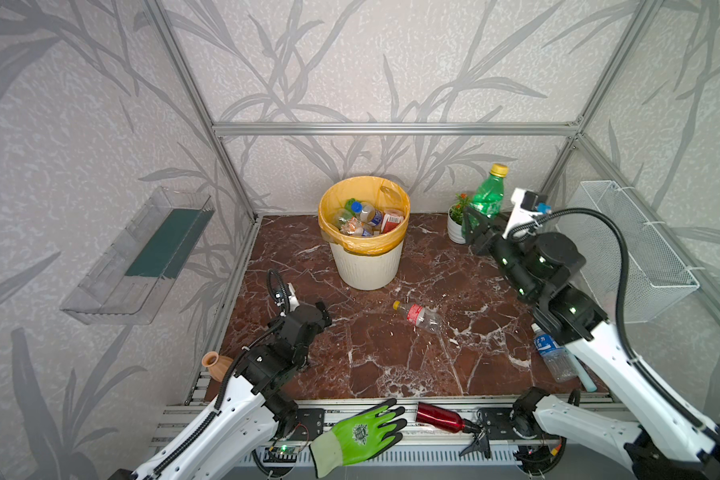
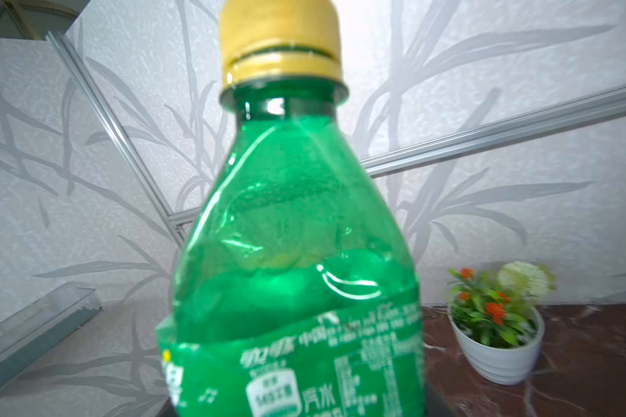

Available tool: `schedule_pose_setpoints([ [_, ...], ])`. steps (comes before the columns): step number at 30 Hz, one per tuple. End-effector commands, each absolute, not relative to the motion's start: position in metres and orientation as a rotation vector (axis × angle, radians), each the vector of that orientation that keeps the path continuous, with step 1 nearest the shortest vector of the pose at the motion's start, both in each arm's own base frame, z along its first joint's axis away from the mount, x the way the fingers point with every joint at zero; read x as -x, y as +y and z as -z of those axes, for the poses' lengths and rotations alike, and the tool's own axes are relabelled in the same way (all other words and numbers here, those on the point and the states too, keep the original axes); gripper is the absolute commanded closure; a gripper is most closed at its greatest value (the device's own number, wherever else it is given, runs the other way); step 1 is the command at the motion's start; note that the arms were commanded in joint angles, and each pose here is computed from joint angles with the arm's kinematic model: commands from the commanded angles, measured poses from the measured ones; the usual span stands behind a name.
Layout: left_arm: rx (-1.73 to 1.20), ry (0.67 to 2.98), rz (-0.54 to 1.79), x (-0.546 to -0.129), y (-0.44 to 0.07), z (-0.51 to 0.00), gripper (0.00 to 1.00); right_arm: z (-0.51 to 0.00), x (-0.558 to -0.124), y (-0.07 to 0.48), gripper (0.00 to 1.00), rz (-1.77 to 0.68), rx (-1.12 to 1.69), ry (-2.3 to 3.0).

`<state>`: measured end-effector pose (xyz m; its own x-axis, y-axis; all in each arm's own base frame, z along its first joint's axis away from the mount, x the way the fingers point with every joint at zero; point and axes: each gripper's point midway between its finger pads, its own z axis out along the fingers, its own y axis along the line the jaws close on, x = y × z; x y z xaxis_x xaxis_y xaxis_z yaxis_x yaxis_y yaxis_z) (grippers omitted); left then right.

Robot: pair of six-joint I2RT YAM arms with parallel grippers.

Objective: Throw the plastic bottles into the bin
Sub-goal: 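Carry the green Sprite bottle with the right gripper over the bin and release, then reach the left gripper to the red-label bottle and grasp it while the right gripper withdraws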

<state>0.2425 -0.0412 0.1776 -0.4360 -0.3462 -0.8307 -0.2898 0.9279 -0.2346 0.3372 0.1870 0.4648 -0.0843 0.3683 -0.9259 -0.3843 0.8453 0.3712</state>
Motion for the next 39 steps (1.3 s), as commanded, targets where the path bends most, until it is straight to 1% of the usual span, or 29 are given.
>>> schedule_pose_setpoints([
  [1,0.494,2.079,0.064,-0.24,-0.039,-0.169,0.01,-0.459,-0.371,0.263,0.46,-0.797,0.172,1.59],
  [3,0.48,2.096,0.064,-0.243,-0.043,-0.168,0.01,-0.434,-0.401,0.305,0.41,-0.803,0.245,1.705],
  [6,0.454,2.133,0.063,-0.247,-0.049,-0.167,0.01,-0.403,-0.435,0.34,0.26,-0.789,0.293,1.83],
  [8,0.445,2.147,0.053,-0.248,-0.051,-0.168,0.01,-0.402,-0.447,0.34,0.16,-0.71,0.306,1.862],
  [10,0.444,2.145,0.041,-0.248,-0.049,-0.171,0.01,-0.414,-0.449,0.328,0.07,-0.639,0.295,1.854],
  [11,0.443,2.139,0.042,-0.248,-0.048,-0.173,0.01,-0.422,-0.447,0.319,0.04,-0.609,0.283,1.835],
  [12,0.443,2.131,0.047,-0.248,-0.048,-0.175,0.01,-0.429,-0.444,0.31,0.02,-0.582,0.269,1.815],
  [15,0.429,2.111,0.071,-0.248,-0.05,-0.179,0.01,-0.448,-0.426,0.271,0.0,-0.53,0.199,1.751],
  [18,0.407,2.111,0.087,-0.249,-0.053,-0.182,0.01,-0.444,-0.405,0.226,0.01,-0.451,0.106,1.731],
  [21,0.315,2.128,0.118,-0.251,-0.064,-0.185,0.01,-0.402,-0.385,0.173,0.01,-0.331,0.005,1.808],
  [24,0.29,2.126,0.133,-0.253,-0.069,-0.185,0.01,-0.339,-0.363,0.106,0.01,-0.16,-0.157,1.94],
  [26,0.271,2.121,0.141,-0.256,-0.072,-0.185,0.01,-0.296,-0.339,0.056,0.01,-0.041,-0.297,1.995],
  [29,0.236,2.127,0.162,-0.258,-0.079,-0.185,0.01,-0.251,-0.306,0.007,0.01,0.004,-0.478,2.034],
  [32,0.181,2.137,0.208,-0.263,-0.092,-0.188,0.01,-0.213,-0.285,-0.005,0.01,-0.04,-0.538,2.084],
  [35,0.059,2.149,0.252,-0.266,-0.117,-0.188,0.01,-0.183,-0.28,0.005,0.01,-0.09,-0.511,2.147],
  [39,-0.176,2.129,0.179,-0.262,-0.157,-0.193,0.01,-0.153,-0.279,0.02,0.01,-0.187,-0.508,2.209],
])
